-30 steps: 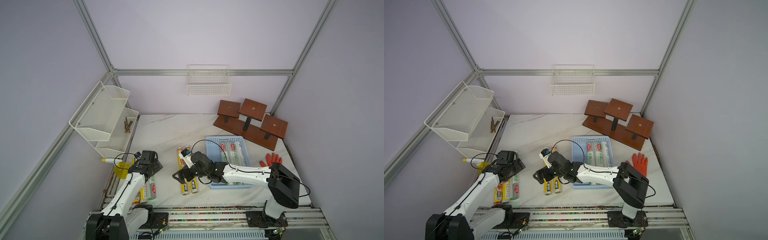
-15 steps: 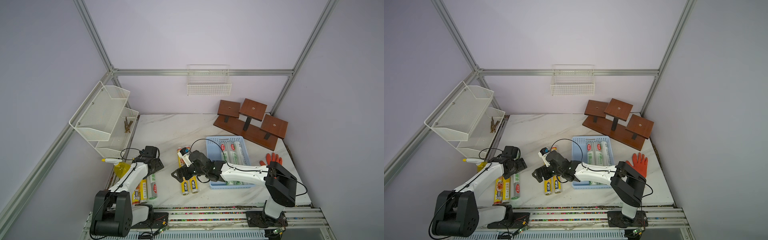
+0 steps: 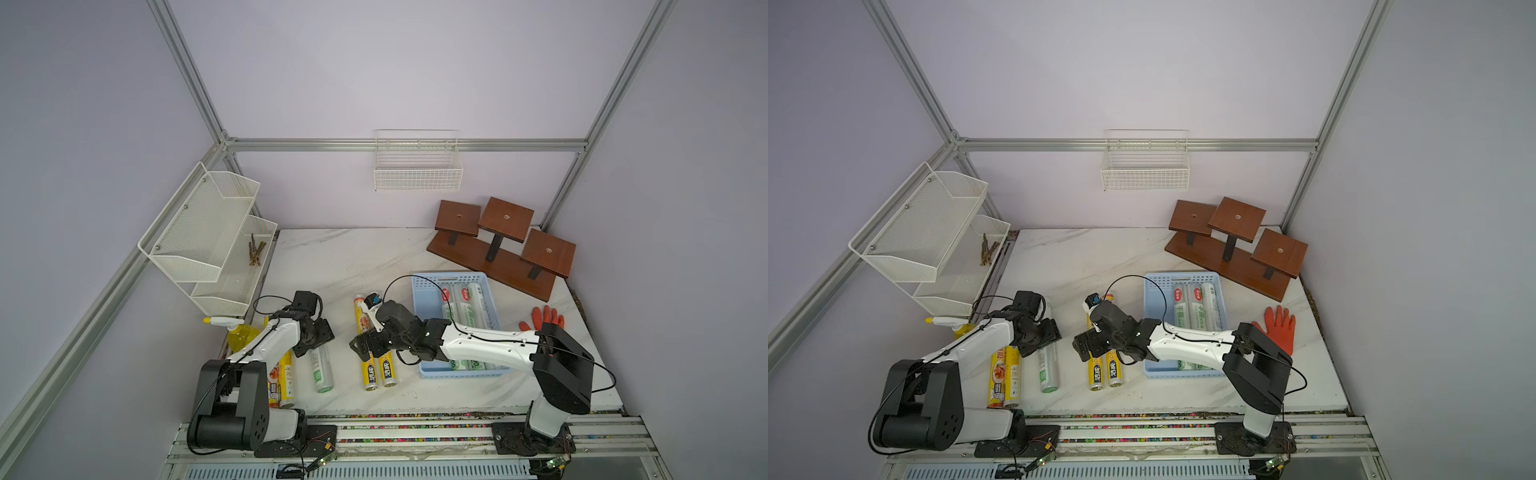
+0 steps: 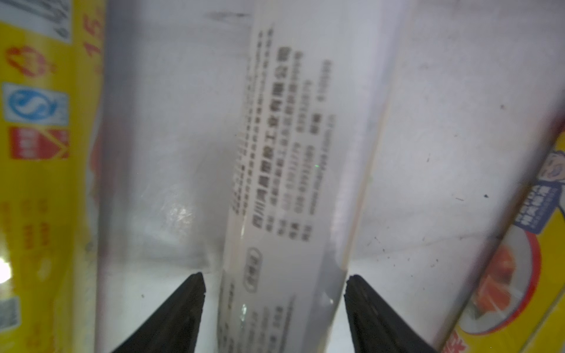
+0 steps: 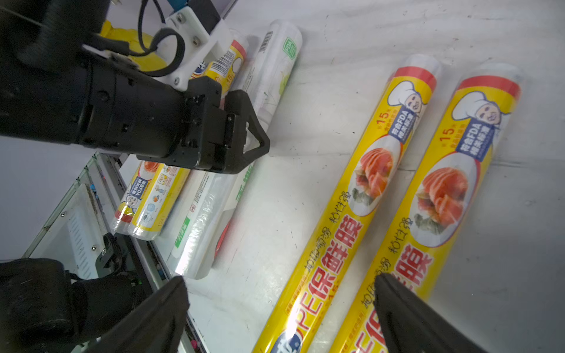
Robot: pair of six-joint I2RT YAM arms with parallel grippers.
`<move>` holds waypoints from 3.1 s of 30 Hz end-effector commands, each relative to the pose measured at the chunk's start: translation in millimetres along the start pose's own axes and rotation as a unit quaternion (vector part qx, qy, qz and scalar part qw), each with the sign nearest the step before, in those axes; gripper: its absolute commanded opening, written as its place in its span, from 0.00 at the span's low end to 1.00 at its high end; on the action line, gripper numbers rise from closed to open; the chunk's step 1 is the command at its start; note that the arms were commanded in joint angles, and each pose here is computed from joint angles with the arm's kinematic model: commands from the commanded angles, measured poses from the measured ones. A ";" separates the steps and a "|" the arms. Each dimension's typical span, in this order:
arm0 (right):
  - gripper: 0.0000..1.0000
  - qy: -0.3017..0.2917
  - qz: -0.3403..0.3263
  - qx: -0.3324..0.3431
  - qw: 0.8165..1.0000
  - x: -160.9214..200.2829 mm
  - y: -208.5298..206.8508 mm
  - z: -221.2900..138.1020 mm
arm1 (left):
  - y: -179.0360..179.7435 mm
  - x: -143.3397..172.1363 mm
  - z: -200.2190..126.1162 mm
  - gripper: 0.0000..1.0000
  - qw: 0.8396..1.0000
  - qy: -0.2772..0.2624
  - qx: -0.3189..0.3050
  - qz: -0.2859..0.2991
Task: Put the plastic wrap into the basket
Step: Pick up the plastic wrap from the center of the board, then place the plastic wrap in the basket.
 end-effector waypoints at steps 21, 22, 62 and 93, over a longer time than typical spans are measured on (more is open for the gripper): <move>0.99 0.024 0.083 -0.006 0.996 -4.6 5.6 30.7 | -21.8 -2.8 11.3 0.67 0.996 0.042 -0.045 0.066; 0.99 0.019 0.088 -0.004 0.996 -5.6 5.3 30.4 | -21.6 -2.3 11.3 0.67 0.996 0.043 -0.047 0.066; 0.99 -0.169 0.129 0.064 0.975 -23.9 -27.6 -105.9 | -66.1 -12.6 -119.5 0.35 0.976 -0.114 0.165 0.082; 0.99 -0.206 0.213 0.152 0.943 -8.5 -146.5 -209.9 | -295.2 5.6 -144.5 0.35 0.919 -0.110 0.324 0.199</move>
Point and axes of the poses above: each gripper's point midway between its finger pads, its own z axis out along the fingers, its own y axis along the line the jaws close on, x = y × z, the point moved 10 cm from there along -z, back along the fingers, and after that the axes turned 8 degrees about z, right-handed, at the moved point
